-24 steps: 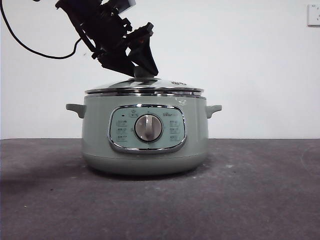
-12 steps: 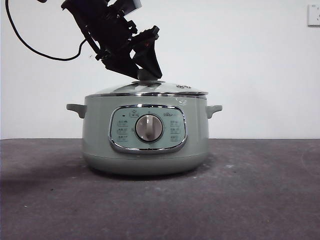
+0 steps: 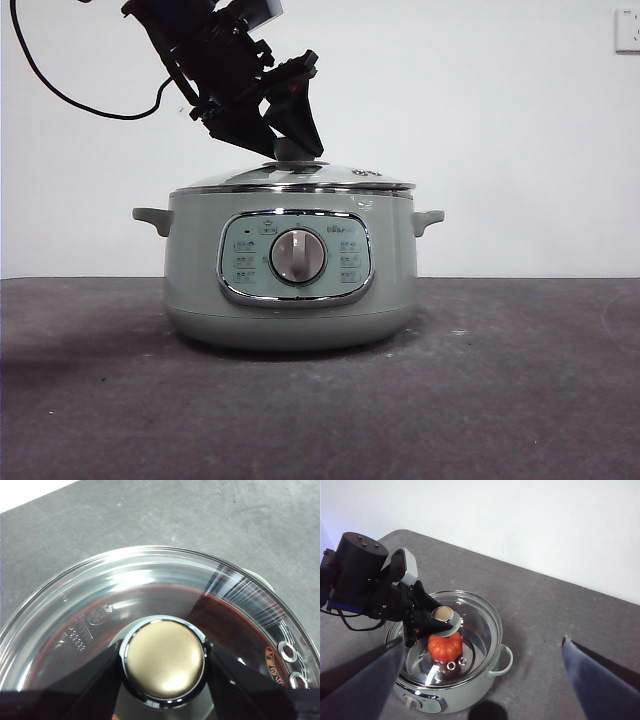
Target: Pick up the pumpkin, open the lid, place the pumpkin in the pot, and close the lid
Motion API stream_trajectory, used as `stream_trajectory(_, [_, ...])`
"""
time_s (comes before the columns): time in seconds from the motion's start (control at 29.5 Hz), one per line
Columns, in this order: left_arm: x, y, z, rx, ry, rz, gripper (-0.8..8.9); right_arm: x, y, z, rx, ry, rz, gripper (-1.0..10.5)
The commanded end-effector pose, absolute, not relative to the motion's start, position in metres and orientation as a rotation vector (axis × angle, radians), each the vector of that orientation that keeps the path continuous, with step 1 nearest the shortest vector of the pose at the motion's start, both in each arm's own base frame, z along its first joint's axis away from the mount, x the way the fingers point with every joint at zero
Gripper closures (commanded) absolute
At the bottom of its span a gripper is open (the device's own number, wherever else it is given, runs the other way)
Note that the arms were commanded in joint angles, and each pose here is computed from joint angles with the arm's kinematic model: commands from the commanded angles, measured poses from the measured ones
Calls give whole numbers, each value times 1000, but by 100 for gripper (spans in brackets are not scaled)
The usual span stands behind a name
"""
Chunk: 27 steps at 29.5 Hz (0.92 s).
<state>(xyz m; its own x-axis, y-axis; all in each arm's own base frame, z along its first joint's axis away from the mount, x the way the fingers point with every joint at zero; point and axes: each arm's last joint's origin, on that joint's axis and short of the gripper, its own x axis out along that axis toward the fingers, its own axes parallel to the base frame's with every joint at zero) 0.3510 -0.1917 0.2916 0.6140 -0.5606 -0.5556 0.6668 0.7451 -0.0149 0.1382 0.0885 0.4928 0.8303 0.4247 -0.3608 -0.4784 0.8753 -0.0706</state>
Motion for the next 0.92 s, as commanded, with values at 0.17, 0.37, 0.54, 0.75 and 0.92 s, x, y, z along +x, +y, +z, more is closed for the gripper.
stream_trajectory(0.17, [350, -193, 288, 215, 585, -719, 825, 139, 89, 490, -170, 363, 479, 290])
stream_trajectory(0.37, [352, -191, 302, 212, 576, -713, 826, 139, 89, 489, -172, 368, 479, 290])
stream_trajectory(0.54, [352, -191, 305, 213, 582, -712, 825, 139, 89, 489, -172, 368, 480, 290])
stream_trajectory(0.75, [350, -190, 302, 217, 618, -712, 758, 139, 89, 489, -172, 369, 481, 290])
stream_trajectory(0.92, [350, -190, 302, 216, 618, -711, 282, 138, 89, 487, -179, 394, 486, 290])
